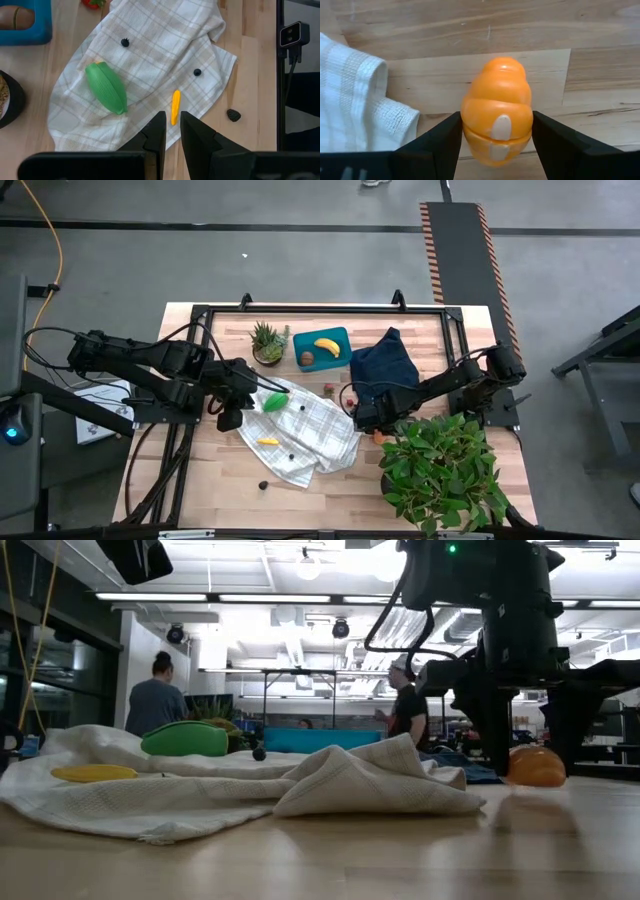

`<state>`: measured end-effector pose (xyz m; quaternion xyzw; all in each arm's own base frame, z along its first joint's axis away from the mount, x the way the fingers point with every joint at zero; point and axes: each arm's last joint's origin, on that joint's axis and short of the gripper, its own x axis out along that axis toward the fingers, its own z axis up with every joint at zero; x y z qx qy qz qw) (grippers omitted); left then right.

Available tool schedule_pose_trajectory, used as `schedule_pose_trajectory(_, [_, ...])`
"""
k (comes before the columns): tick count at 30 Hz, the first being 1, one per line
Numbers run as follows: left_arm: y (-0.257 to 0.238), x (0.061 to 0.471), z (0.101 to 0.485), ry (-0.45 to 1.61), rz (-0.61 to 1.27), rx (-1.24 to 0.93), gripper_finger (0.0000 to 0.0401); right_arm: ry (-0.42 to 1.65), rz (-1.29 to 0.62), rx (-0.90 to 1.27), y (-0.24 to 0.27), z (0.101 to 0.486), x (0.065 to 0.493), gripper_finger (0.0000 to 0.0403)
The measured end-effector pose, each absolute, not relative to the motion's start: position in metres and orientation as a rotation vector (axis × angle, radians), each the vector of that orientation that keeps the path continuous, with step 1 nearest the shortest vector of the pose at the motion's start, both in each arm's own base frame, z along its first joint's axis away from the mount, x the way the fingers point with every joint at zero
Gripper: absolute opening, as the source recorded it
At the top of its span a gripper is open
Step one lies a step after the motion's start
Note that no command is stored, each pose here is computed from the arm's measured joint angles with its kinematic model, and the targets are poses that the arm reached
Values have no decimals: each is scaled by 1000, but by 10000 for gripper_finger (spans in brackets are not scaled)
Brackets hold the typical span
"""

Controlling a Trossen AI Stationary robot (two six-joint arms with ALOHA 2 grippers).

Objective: Pick and placing Produce into tupperware
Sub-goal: Put the croissant into the blue bin

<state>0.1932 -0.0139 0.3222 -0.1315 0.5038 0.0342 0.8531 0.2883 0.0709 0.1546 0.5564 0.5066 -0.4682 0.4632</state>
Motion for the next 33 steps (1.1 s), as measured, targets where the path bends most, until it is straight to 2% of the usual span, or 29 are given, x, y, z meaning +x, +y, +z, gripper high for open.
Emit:
schedule_pose_trajectory(18, [-14,193,322,1060,72,-277,46,1283,-1070,1285,73,179,299,215])
schedule_pose_trajectory(33, [-14,193,322,1060,73,-279,46,1286,-1031,1178,73,219,309,215])
